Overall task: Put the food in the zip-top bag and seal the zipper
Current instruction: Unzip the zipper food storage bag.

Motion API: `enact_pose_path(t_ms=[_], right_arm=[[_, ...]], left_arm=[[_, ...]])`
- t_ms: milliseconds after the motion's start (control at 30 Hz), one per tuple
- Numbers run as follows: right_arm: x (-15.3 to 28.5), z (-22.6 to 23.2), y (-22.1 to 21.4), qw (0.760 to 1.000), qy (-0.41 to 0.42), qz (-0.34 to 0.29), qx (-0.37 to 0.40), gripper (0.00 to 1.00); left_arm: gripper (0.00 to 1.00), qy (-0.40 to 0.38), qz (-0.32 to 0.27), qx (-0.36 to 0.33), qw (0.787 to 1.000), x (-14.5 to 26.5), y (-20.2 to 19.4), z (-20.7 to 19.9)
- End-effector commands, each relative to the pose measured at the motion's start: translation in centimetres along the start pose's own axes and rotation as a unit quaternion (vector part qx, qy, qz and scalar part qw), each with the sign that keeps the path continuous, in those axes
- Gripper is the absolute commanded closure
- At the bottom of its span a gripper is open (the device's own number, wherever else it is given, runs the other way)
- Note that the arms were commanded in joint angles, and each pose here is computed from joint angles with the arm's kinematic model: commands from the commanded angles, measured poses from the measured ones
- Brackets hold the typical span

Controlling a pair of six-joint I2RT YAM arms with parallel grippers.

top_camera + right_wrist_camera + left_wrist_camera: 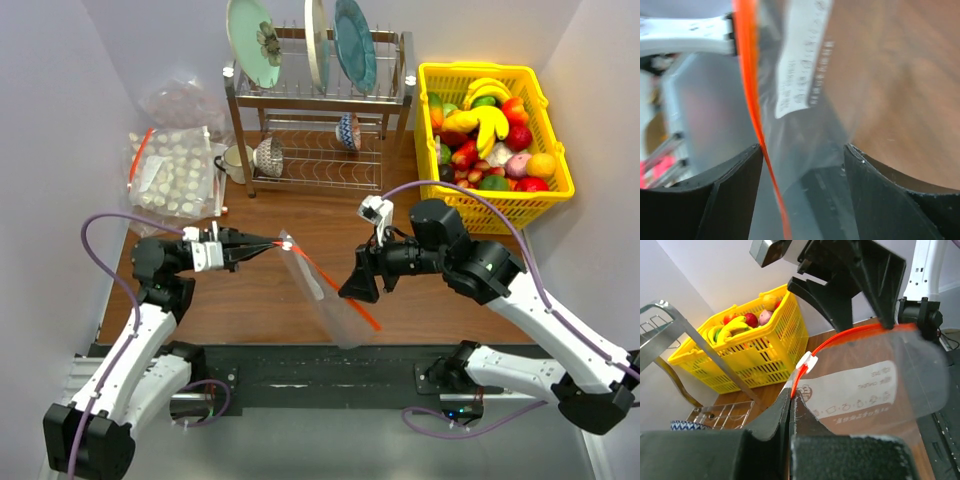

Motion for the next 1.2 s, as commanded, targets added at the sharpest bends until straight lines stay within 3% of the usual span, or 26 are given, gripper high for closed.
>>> enact_pose_path(t_ms=[0, 267, 400, 667, 867, 1167], right_arm=[[0.2, -1.8, 2.4, 0.991, -0.106, -0.056, 0.061, 0.33], [-0.9, 0.4, 7.1, 0.978, -0.036, -0.153, 0.138, 0.39], [-2.0, 1.2, 8.7, 0.974, -0.015, -0.146, 0.172, 0.42], [-4.1, 2.2, 11.6, 0.964, 0.006, -0.153, 0.219, 0.48], [-4.4, 2.2, 12.3, 0.951, 0.009, -0.151, 0.27, 0.48], [-5.2, 2.1, 12.5, 0.951, 0.016, -0.14, 0.274, 0.48]], left_arm=[[1.0, 0.003, 0.002, 0.057, 0.998, -0.4, -0.4, 0.0], [1.0, 0.004, 0.005, 0.106, 0.994, -1.1, -0.5, 0.5], [1.0, 0.023, 0.01, 0.127, 0.992, -1.2, -0.6, 0.9], [1.0, 0.017, 0.05, 0.257, 0.965, -2.3, -1.5, 3.0], [1.0, 0.01, 0.05, 0.27, 0.962, -2.3, -1.3, 2.8], [1.0, 0.006, 0.048, 0.273, 0.961, -2.3, -1.1, 2.7]])
Point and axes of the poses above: each gripper's point midway between its finger pads, its own x axis back along the fingers, its own z axis along the line the jaws close on, y = z × x, the point moved 8 cm from there along x, back along the fingers, and after that the axes turned 11 degrees about -x, right-handed, at the moved point
